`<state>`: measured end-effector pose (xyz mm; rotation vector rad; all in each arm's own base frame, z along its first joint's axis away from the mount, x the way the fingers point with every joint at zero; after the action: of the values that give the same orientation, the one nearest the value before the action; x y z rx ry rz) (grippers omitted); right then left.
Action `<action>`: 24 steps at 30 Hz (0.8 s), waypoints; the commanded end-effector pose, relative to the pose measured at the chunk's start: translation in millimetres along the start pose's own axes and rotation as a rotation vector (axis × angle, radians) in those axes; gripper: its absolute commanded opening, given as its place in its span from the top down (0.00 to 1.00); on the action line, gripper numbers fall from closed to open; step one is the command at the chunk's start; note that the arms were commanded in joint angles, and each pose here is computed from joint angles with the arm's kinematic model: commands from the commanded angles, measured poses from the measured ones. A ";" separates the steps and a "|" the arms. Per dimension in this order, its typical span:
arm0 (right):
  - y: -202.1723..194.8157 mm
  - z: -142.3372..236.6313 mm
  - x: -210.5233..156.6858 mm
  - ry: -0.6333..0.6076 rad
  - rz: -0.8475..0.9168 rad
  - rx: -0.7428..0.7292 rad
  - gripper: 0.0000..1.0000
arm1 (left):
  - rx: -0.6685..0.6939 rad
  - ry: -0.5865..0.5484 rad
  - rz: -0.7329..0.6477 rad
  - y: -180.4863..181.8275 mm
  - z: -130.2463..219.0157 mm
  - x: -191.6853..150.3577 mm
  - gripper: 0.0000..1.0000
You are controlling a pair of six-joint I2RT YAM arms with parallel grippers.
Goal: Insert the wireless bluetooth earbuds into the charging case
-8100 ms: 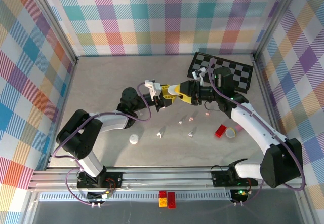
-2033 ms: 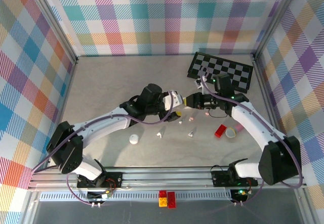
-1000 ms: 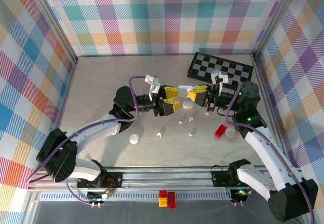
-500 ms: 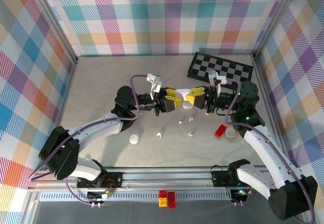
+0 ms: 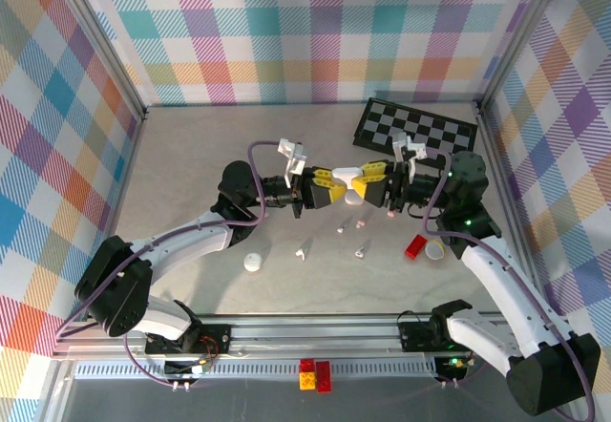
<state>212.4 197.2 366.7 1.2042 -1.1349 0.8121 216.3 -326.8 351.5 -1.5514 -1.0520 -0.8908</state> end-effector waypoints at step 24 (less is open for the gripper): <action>-90.8 45.6 -52.9 0.208 -0.251 -0.746 0.30 | 0.186 0.164 -0.303 10.1 23.7 -25.9 1.00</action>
<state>264.9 154.4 330.2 0.7577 -1.1008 0.3489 218.1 -317.1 303.8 -1.2185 -1.1805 -1.0636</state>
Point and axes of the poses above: each hand's point on the last joint's axis, 136 mm out from that joint toward the fingers, its own z axis back along the fingers, its own y axis along the line the jaws close on, x = y × z, the point moved 3 cm from there along z, back along the fingers, and after that the axes turned 5 degrees about z, right-handed, at the moved point
